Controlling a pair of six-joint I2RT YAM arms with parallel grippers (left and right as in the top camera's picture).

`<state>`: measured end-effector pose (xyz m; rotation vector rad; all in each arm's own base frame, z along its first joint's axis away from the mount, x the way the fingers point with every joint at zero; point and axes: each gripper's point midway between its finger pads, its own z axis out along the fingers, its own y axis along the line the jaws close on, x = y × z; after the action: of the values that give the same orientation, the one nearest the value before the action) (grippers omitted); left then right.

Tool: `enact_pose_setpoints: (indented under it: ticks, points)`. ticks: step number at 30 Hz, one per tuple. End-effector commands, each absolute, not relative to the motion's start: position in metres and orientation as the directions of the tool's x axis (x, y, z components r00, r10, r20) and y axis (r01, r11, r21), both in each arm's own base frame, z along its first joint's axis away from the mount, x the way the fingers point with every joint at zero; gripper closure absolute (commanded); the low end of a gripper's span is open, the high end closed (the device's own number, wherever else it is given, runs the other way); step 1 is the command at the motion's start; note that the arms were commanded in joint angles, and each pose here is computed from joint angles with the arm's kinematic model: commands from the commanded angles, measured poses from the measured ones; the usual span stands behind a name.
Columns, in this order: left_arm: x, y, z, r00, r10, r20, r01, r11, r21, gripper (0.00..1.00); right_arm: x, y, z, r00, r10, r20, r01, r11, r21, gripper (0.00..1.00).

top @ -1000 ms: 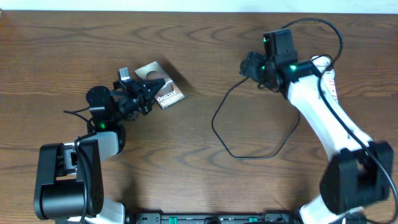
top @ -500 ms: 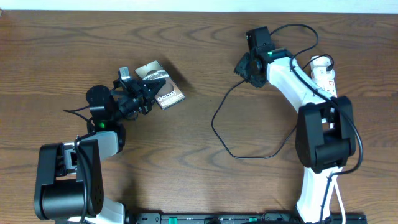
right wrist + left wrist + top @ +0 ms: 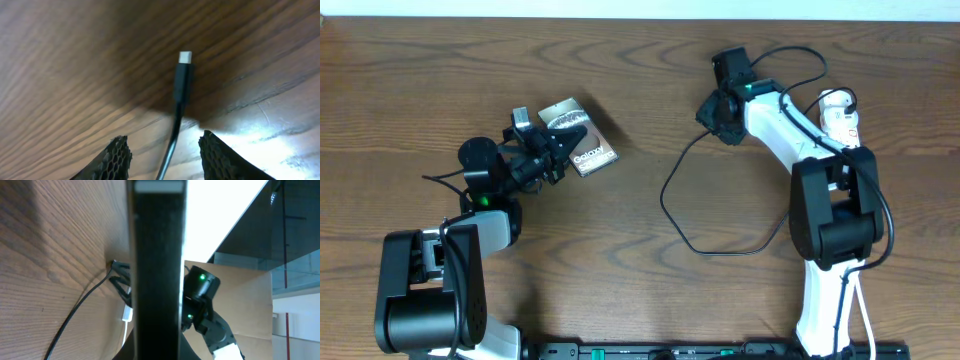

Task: Plug charger to phone and switch on socket
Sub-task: 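Move the right gripper to the black cable and grasp its USB-C plug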

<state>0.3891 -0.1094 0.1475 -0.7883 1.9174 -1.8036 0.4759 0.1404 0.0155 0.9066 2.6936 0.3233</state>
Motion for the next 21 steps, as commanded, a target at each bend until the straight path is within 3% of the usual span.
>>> enact_pose_setpoints:
  ticks: [1,8,10,16,21]
  points:
    - [0.393,-0.111,0.162,-0.785,-0.619,0.034,-0.067,0.03,-0.997,0.93,0.478,0.141,0.007,-0.755,0.628,-0.192,0.57,0.772,0.282,0.62]
    - [0.393,-0.111,0.162,-0.785,-0.619,0.035,-0.067,0.029,-0.997,0.93,0.481,0.136,0.008,-0.75,0.631,-0.199,0.572,0.769,0.285,0.99]
    - [0.393,-0.111,0.162,-0.785,-0.619,0.032,-0.065,0.032,-0.997,0.92,0.482,0.138,0.009,-0.775,0.606,-0.18,0.542,0.783,0.304,0.99]
    - [0.39,-0.111,0.134,-0.79,-0.612,0.037,-0.119,0.094,-0.988,0.93,0.461,0.144,0.052,-0.943,0.295,-0.154,0.224,0.905,0.362,0.99]
    - [0.4,-0.113,0.124,-0.804,-0.594,0.042,-0.124,0.098,-0.987,0.93,0.42,0.179,0.111,-0.981,-0.023,-0.194,-0.122,0.849,0.513,0.99]
